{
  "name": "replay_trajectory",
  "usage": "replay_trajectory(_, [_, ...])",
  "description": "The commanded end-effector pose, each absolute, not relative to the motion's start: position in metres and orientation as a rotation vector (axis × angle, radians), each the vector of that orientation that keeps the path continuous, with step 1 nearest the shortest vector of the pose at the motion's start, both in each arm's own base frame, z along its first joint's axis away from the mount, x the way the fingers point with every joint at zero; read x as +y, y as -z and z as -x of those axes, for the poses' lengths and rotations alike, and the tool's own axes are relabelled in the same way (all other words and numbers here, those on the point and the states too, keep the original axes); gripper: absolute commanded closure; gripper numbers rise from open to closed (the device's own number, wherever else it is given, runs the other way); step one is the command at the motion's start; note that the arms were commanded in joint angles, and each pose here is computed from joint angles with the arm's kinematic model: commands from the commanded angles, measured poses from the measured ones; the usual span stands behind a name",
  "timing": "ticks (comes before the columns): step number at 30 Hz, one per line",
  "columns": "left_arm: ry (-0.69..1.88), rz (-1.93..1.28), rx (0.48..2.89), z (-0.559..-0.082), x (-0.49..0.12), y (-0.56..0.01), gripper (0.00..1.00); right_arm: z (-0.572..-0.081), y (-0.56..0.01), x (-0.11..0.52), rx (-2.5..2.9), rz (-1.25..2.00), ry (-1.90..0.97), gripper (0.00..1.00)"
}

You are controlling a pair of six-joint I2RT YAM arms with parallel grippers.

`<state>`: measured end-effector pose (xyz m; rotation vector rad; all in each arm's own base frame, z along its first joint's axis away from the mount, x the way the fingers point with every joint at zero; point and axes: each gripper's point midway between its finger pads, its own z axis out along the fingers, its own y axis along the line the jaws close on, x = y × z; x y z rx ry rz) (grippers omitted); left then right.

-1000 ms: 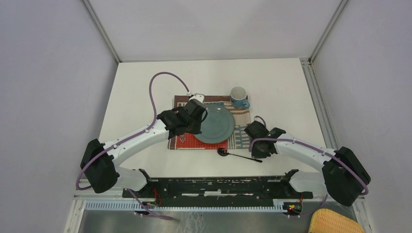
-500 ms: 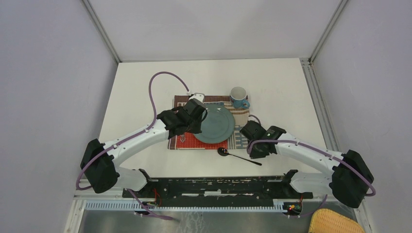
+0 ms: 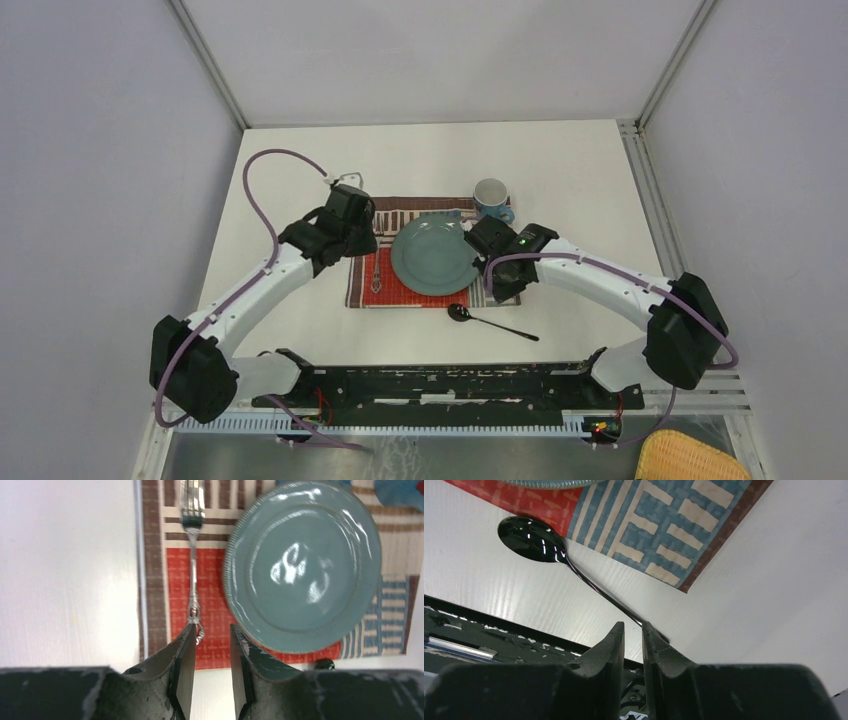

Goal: Set the dinner table for one person
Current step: Adjust the spoon with the napkin.

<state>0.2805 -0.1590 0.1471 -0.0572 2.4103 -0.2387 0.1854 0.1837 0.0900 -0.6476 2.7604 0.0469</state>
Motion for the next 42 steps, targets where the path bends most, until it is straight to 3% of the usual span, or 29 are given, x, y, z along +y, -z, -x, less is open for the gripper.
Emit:
replay_trajectory(1, [0.258, 0.2, 2.357, -0.299, -0.141, -0.155, 0.6, -0.182, -0.091, 0.194, 2.745, 0.82, -0.117, 0.75])
replay_trajectory(3, [0.227, 0.234, 2.353, -0.305, -0.128, -0.154, 0.56, -0.179, -0.087, 0.197, 2.744, 0.842, -0.155, 0.74])
replay_trajectory(14, [0.353, 0.387, 2.358, -0.329, -0.092, -0.135, 0.54, -0.17, -0.071, 0.209, 2.713, 0.844, -0.306, 0.7])
replay_trajectory(42, [0.434, 0.386, 2.341, -0.336, -0.087, -0.139, 0.54, -0.153, -0.049, 0.225, 2.831, 1.078, -0.335, 0.66])
